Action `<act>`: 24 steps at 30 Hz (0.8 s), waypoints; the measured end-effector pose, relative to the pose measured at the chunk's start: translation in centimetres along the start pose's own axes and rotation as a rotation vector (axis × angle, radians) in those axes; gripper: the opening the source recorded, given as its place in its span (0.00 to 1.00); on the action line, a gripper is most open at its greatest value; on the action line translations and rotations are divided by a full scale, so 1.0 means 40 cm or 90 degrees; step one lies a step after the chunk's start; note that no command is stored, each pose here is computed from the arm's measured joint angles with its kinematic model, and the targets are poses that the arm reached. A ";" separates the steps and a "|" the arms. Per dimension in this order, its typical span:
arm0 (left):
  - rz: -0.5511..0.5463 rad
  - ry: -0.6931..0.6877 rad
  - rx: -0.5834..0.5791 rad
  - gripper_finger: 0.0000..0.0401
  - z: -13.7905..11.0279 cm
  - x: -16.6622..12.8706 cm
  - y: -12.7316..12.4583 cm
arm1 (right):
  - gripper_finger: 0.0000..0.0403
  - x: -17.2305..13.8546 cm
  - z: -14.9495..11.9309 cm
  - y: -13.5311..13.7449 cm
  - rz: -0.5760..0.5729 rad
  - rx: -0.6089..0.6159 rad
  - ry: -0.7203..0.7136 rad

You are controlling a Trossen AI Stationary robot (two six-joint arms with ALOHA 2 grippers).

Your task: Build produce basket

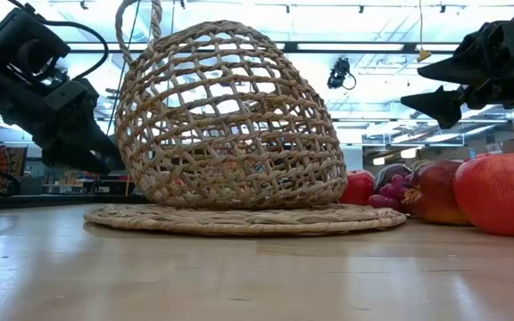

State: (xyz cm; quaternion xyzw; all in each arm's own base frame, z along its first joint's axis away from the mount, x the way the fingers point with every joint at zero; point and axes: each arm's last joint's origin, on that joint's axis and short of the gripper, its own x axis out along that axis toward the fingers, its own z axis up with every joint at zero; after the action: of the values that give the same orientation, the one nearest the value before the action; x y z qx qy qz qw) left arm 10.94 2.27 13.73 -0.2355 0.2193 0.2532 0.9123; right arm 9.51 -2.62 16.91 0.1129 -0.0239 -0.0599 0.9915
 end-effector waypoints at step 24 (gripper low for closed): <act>0.000 0.000 0.000 0.89 0.000 0.000 0.000 | 0.86 -0.005 0.051 0.007 -0.014 0.007 -0.141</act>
State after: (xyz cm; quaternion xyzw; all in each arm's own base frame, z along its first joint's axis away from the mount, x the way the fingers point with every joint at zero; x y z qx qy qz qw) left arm 10.94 2.27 13.72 -0.2355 0.2194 0.2534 0.9123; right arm 9.20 -2.76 18.94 0.1116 -0.1324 -0.0829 0.9814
